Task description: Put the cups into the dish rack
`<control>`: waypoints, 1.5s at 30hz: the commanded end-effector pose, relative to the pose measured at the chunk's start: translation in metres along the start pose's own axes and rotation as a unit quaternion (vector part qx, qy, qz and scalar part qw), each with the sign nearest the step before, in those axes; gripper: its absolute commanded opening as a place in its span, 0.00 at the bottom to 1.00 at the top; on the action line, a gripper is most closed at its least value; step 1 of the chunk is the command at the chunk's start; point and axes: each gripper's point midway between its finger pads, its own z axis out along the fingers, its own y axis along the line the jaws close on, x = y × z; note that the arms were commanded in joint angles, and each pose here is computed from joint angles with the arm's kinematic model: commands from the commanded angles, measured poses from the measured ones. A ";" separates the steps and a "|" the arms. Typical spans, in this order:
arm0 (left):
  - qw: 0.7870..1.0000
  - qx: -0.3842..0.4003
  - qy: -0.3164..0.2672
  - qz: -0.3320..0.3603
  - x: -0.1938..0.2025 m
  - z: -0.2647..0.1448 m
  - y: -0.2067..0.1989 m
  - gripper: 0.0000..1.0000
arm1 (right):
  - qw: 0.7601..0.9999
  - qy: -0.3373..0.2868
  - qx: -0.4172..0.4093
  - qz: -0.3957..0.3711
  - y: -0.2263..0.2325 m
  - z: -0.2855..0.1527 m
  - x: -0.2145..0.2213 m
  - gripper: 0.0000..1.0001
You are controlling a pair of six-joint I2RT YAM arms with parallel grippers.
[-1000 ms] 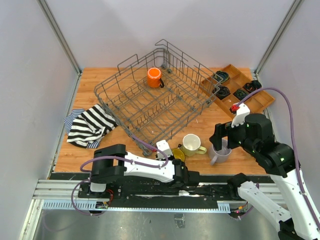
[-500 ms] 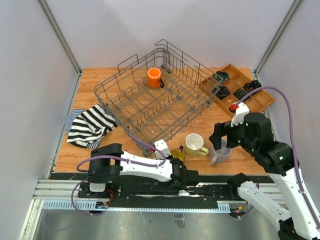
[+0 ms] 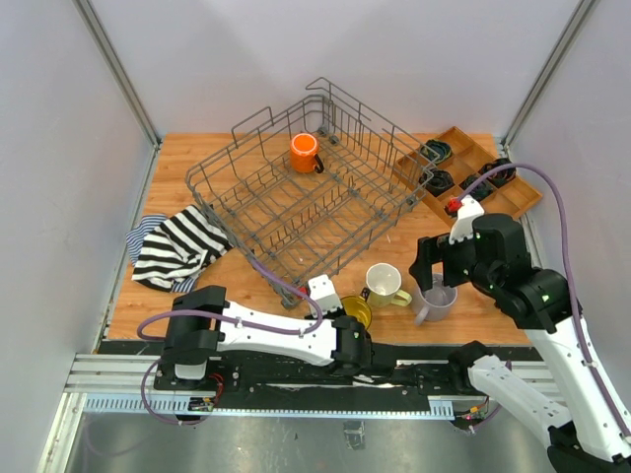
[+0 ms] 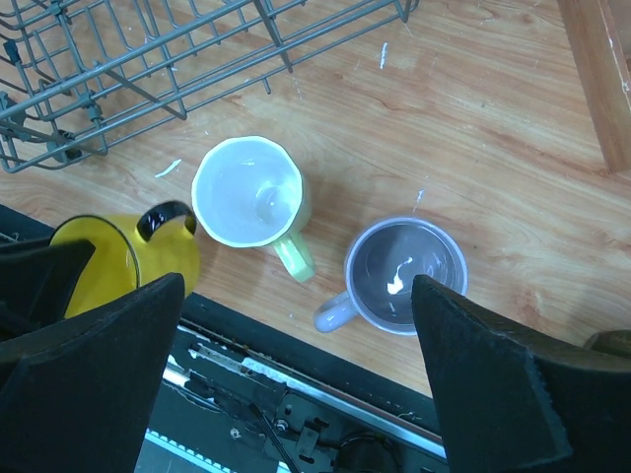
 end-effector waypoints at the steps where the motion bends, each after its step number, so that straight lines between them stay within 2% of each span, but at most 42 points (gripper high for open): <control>1: 0.996 0.059 -0.030 -0.051 -0.026 -0.026 -0.020 0.00 | 1.000 -0.009 0.004 0.005 -0.001 -0.007 -0.011 0.98; 8: 0.990 0.131 -0.055 -0.005 -0.034 -0.062 -0.040 0.01 | 1.000 0.008 -0.017 0.016 0.008 -0.009 -0.014 0.98; 15: 0.979 0.179 -0.100 0.019 -0.056 -0.083 -0.051 0.01 | 0.997 0.058 -0.028 0.047 0.017 -0.020 -0.018 0.98; 23: 0.945 0.219 -0.218 0.102 -0.097 -0.108 -0.071 0.01 | 0.990 0.087 -0.062 0.090 0.034 -0.036 -0.023 0.99; 28: 0.904 0.209 -0.330 0.175 -0.136 -0.121 -0.074 0.00 | 0.979 0.113 -0.098 0.136 0.052 -0.053 -0.026 0.98; 31: 0.903 0.176 -0.341 0.194 -0.156 -0.109 -0.067 0.00 | 0.969 0.133 -0.127 0.163 0.065 -0.059 -0.025 0.94; 38: 0.916 0.151 -0.341 0.147 -0.199 -0.086 -0.027 0.01 | 0.935 0.184 -0.200 0.229 0.093 -0.063 -0.018 0.86; 45: 0.928 0.165 -0.329 0.049 -0.240 -0.091 0.000 0.00 | 0.896 0.181 -0.265 0.306 0.115 -0.051 -0.021 0.87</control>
